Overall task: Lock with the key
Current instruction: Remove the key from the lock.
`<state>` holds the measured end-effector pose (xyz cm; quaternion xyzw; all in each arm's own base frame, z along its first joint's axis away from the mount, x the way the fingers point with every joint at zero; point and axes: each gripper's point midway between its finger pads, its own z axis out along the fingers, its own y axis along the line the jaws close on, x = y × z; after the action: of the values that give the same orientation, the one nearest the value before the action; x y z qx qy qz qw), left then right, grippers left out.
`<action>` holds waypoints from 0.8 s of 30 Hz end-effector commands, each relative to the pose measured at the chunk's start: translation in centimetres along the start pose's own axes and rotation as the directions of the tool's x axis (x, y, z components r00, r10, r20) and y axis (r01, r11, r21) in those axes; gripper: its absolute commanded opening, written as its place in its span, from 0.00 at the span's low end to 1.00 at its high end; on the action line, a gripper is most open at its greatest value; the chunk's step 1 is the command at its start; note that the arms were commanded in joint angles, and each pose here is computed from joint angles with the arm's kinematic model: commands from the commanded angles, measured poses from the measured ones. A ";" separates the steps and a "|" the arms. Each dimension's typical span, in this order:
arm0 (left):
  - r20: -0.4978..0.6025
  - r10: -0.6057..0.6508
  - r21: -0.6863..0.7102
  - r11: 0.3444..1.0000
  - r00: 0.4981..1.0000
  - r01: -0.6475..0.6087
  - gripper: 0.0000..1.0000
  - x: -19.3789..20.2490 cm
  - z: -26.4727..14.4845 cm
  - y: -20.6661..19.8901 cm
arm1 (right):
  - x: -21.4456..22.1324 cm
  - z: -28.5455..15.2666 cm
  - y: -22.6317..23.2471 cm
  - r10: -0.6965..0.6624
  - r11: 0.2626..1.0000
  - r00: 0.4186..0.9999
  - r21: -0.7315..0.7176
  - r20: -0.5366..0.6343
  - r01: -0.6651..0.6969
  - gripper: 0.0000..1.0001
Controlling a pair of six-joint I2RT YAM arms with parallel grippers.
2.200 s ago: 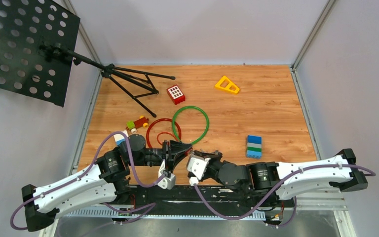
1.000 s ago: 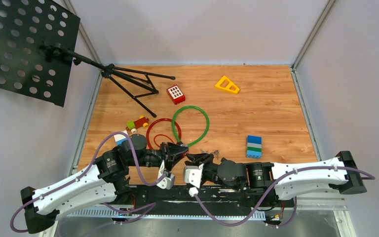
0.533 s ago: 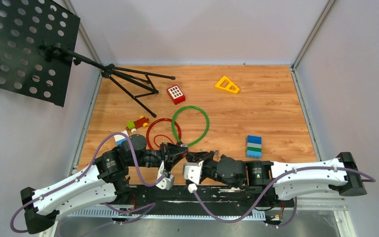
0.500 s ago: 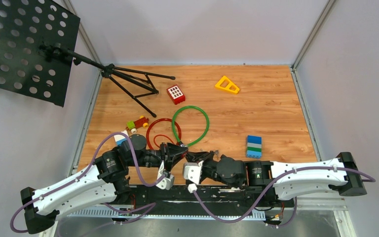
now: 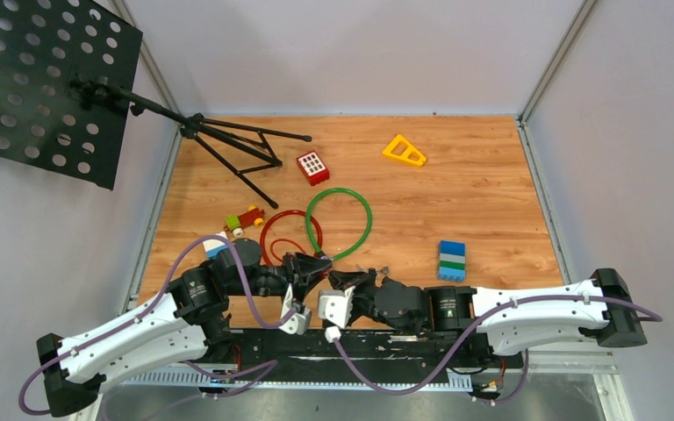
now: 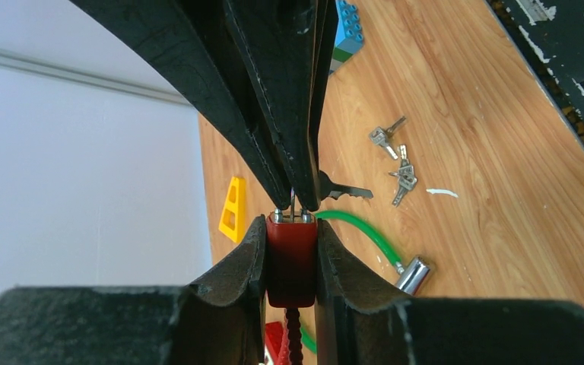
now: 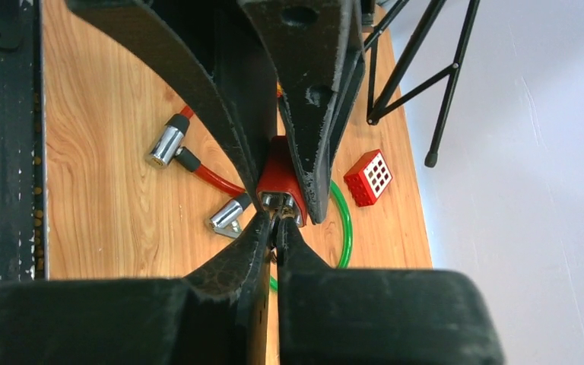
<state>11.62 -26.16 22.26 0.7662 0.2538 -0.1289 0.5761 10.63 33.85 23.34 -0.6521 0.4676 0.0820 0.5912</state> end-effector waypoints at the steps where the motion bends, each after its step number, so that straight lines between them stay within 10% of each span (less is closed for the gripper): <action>1: 0.075 0.045 -0.054 0.998 0.996 -0.041 0.00 -2.0 -0.2 1.7 | -1.1 -0.6 -4.1 0.136 0.975 0.991 0.178 0.010 -0.135 0.00; 10: 0.071 0.044 -0.056 0.998 0.997 -0.040 0.00 -1.9 -0.2 1.7 | -2.4 -1.2 -3.6 0.548 0.823 0.832 0.122 0.092 -0.555 0.00; 17: 0.079 0.041 -0.048 0.998 0.996 -0.038 0.00 -2.0 -0.1 1.6 | 0.2 -1.3 -4.6 0.120 0.977 0.990 0.185 -0.080 -0.104 0.00; 24: 0.077 0.043 -0.038 0.998 0.996 -0.040 0.00 -1.8 0.0 1.3 | -0.5 -1.5 -6.2 -0.293 0.878 0.944 0.348 -0.153 0.329 0.00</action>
<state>12.17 -26.29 23.15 0.7584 0.2476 -0.1136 0.5922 11.35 33.58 24.24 -0.6392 0.4326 0.0011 0.6359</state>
